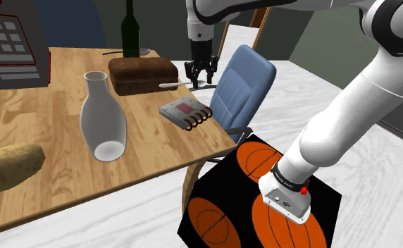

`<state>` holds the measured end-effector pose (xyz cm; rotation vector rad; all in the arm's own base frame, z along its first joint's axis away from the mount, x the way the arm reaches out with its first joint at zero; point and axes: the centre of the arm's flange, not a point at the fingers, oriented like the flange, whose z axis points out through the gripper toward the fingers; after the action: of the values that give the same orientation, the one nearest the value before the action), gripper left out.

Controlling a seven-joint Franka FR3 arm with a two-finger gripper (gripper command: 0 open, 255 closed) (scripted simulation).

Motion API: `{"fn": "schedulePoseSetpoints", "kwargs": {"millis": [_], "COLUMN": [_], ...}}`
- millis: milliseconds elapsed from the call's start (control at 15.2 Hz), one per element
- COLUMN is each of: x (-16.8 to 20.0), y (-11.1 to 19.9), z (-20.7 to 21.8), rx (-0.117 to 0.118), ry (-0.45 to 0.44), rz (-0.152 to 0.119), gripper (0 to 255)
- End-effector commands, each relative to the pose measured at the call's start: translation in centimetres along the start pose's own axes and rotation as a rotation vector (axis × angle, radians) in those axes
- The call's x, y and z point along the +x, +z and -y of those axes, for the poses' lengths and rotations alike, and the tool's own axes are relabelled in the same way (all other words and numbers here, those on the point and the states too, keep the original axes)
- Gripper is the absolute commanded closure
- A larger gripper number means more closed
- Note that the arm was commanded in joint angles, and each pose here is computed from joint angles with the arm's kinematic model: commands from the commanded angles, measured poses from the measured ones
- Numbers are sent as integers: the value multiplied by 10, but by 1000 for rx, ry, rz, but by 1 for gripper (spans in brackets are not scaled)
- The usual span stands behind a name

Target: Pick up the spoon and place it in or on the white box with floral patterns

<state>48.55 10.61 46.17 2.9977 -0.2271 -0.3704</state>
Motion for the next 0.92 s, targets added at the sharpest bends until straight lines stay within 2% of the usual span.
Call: {"fn": "schedulePoseSetpoints", "kwargs": {"millis": [0, 858], "x": [-30, -14], "y": [6, 72], "z": [-17, -8], "rx": [0, 0], "ry": [0, 0], "rz": [0, 0], "gripper": [255, 255]}}
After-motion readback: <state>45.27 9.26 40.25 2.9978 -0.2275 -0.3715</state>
